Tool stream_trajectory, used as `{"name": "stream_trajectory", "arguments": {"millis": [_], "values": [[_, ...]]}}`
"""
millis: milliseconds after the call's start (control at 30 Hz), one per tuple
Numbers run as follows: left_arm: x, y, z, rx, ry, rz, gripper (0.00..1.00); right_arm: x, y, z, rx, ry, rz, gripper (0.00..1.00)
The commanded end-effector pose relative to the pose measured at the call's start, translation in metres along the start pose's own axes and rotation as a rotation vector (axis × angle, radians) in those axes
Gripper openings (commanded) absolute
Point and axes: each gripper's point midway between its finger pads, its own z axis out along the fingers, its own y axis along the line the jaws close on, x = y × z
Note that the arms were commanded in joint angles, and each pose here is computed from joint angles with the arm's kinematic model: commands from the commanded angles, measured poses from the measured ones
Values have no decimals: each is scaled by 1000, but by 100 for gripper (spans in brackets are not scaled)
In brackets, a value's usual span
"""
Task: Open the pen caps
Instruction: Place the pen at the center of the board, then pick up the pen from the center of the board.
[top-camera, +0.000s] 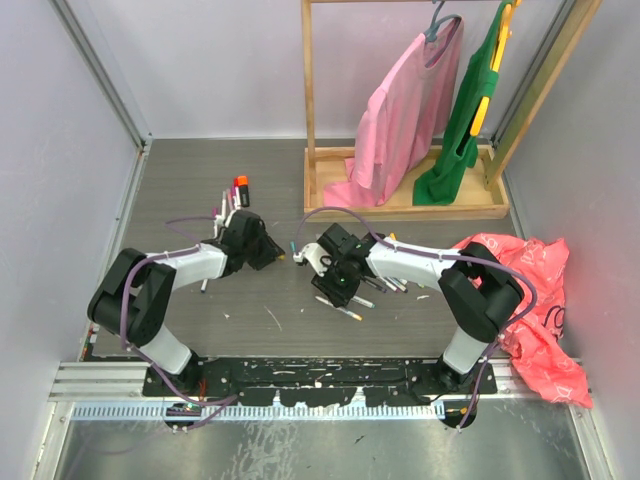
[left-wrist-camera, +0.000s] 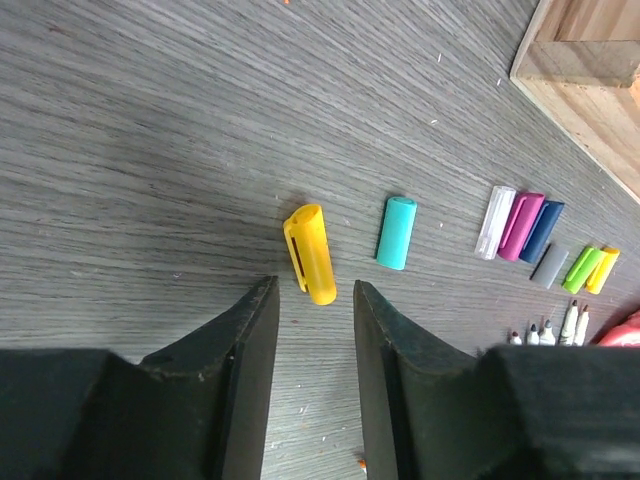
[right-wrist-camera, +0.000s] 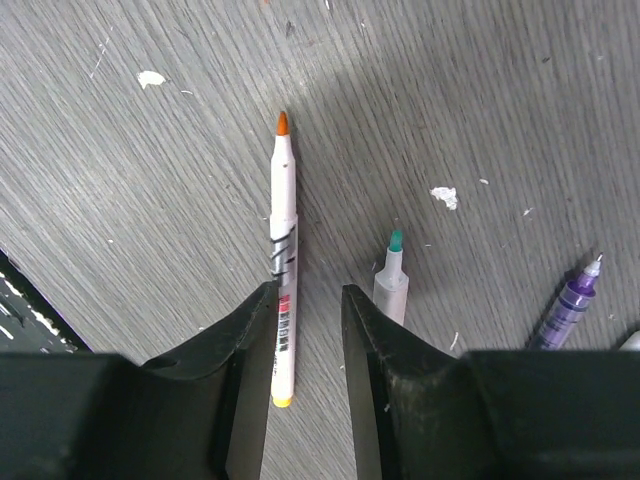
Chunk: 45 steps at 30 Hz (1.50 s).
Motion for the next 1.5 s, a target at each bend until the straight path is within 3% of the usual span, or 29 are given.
{"name": "stream_trajectory", "arguments": {"millis": [0, 500, 900, 1033, 1300, 1367, 1400, 1433, 1467], "values": [[-18, -25, -15, 74, -42, 32, 39, -25, -1, -17, 19, -74, -42, 38], [-22, -18, -46, 90, -83, 137, 44, -29, 28, -21, -109, -101, -110, 42], [-31, -28, -77, 229, -193, 377, 73, -31, 23, -21, -55, -87, -152, 43], [-41, -29, -82, 249, -249, 485, 83, -42, 22, -38, -28, -133, -193, 43], [-92, -19, -77, 89, -283, 575, 86, -78, -8, -112, 45, -377, -150, 43], [-108, -18, -72, 49, -280, 575, 86, -92, -17, -134, 78, -458, -152, 50], [-115, -18, -70, 34, -276, 580, 86, -100, -22, -144, 98, -496, -162, 65], [-122, -20, -66, 20, -273, 585, 85, -104, -27, -151, 115, -525, -147, 88], [-131, -23, -63, 7, -269, 592, 85, -108, -31, -155, 115, -546, -123, 99]]}}
